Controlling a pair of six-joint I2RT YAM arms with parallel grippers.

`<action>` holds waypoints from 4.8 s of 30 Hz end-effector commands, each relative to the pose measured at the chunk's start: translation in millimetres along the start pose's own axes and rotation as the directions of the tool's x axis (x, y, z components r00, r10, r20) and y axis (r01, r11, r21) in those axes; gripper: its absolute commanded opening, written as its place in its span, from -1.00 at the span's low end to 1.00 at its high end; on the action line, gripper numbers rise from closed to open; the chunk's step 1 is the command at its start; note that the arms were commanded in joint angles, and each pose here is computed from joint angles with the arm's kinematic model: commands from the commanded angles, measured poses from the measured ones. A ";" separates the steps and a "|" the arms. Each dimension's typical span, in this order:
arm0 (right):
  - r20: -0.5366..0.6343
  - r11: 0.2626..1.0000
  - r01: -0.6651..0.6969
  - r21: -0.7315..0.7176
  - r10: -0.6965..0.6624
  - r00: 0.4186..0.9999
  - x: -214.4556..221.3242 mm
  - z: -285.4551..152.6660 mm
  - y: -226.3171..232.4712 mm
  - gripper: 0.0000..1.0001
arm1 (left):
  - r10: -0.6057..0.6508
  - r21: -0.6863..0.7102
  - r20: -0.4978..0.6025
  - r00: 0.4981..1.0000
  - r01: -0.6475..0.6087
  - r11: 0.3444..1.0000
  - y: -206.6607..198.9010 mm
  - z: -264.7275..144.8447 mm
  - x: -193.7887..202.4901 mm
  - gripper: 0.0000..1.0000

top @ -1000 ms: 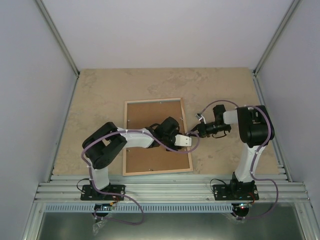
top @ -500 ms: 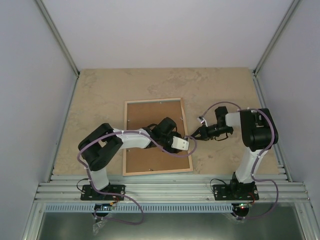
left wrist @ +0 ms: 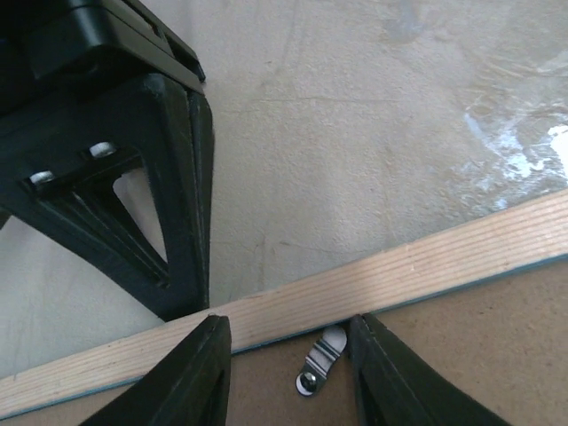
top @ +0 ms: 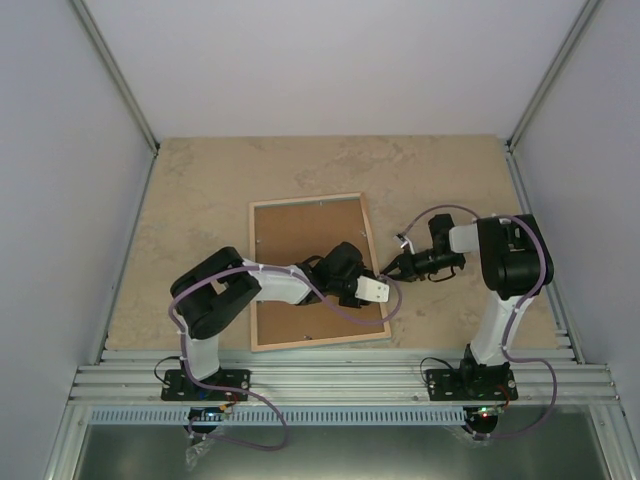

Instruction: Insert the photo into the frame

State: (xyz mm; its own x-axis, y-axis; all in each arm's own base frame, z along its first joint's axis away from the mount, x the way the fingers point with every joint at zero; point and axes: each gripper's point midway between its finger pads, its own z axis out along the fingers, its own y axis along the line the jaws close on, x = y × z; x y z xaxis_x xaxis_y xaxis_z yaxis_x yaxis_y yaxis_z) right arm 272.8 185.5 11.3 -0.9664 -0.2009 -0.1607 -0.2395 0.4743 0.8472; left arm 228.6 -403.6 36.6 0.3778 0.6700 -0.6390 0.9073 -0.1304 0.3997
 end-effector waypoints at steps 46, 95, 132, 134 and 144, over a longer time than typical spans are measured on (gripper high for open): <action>0.003 1.000 0.030 0.009 -0.030 1.000 11.3 -7.4 -6.9 -0.42 | -0.338 -0.008 -0.147 0.930 0.341 0.940 45.8 19.2 57.9 -0.48; -0.096 0.995 0.003 0.095 0.006 0.995 19.5 14.8 -32.1 -0.72 | -0.499 -0.291 0.110 0.860 0.508 0.811 74.3 -24.9 36.2 0.20; -0.143 0.990 0.038 0.139 -0.018 0.990 20.2 22.0 -33.9 -0.82 | -0.095 -0.268 -0.170 0.981 0.047 0.962 46.0 -20.6 71.5 -0.03; -0.145 0.991 0.033 0.131 -0.014 0.989 21.4 23.0 -34.0 -0.82 | -0.033 -0.255 -0.188 0.982 -0.016 0.967 44.3 -19.5 72.6 -0.07; -0.165 0.993 0.027 0.114 -0.008 0.986 25.1 28.7 -34.1 -0.82 | 0.037 -0.260 -0.311 0.950 -0.122 0.958 58.5 17.0 88.5 -0.34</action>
State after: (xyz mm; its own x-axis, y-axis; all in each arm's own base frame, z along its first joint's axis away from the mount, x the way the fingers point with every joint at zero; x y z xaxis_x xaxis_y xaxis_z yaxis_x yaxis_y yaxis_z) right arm 281.3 204.0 19.3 -0.9457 -0.2558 -0.2007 -0.2923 0.3980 0.8696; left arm 314.1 -374.9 40.9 0.3712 0.7688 -0.5206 0.7559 0.0754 0.6504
